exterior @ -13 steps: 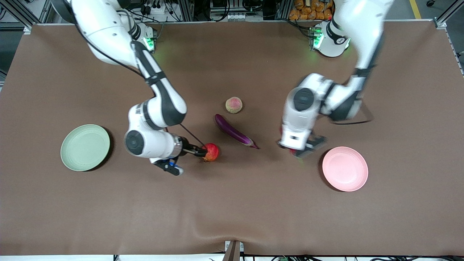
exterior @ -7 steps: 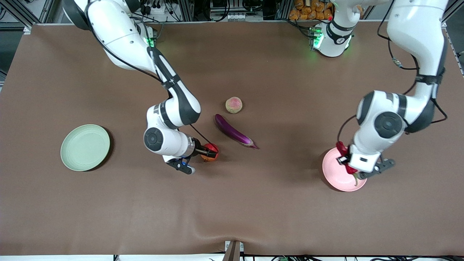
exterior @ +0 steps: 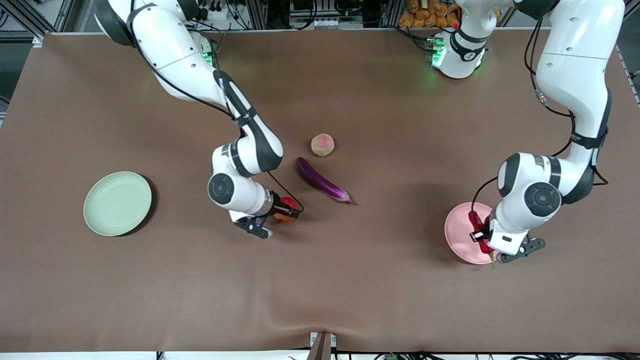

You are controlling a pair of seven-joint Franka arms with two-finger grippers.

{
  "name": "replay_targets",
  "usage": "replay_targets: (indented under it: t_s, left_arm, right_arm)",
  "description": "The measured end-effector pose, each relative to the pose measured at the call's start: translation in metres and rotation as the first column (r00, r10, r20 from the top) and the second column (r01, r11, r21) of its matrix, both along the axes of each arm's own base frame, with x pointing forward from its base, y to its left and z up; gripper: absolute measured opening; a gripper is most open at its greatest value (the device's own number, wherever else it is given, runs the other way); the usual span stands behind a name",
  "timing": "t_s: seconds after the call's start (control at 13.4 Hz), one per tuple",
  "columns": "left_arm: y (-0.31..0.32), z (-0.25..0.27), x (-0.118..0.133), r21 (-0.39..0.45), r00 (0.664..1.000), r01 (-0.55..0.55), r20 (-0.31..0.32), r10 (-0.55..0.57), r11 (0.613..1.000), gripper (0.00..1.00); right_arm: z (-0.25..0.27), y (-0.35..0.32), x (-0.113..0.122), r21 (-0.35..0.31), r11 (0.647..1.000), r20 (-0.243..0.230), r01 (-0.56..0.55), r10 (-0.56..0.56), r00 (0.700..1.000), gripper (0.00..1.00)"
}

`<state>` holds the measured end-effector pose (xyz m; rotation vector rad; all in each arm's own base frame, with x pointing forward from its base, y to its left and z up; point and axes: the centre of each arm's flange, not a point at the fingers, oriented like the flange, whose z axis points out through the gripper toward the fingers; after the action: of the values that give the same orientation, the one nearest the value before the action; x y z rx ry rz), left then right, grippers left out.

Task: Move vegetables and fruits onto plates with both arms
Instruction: 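Lower the chili onto the pink plate while the right gripper lifts the pomegranate, then place the pomegranate on the green plate while the left gripper grasps the eggplant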

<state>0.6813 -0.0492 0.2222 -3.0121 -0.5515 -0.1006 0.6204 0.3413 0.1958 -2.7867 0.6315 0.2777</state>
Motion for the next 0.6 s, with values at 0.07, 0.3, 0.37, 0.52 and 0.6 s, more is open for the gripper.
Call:
replay_targets:
  t_s: [0.07, 0.3, 0.37, 0.52, 0.6]
  left_arm:
    - [0.006, -0.002, 0.001, -0.001, 1.0, -0.002, 0.0, 0.002, 1.0, 0.4]
    - [-0.007, 0.008, 0.006, -0.017, 1.0, 0.016, 0.022, -0.015, 1.0, 0.69]
    - [-0.021, 0.017, 0.007, -0.031, 0.999, 0.027, 0.03, -0.026, 0.999, 0.78]
    - [-0.065, 0.042, 0.001, -0.076, 1.0, -0.006, 0.022, 0.008, 0.997, 0.99]
    - [-0.101, 0.056, -0.006, -0.109, 0.998, -0.054, 0.017, 0.056, 0.993, 1.0]
  right_arm:
    - [0.014, -0.019, 0.008, 0.002, 1.0, -0.023, 0.003, -0.003, 1.0, 0.78]
    - [0.086, -0.115, 0.043, 0.047, 0.999, -0.039, -0.001, 0.002, 0.999, 0.78]
    - [0.106, -0.154, 0.051, 0.063, 0.998, -0.03, -0.007, 0.009, 0.999, 0.78]
    - [0.128, -0.229, 0.059, 0.08, 0.996, -0.022, -0.037, 0.039, 0.999, 0.78]
    - [0.133, -0.264, 0.058, 0.062, 0.997, -0.035, -0.054, 0.056, 0.998, 0.78]
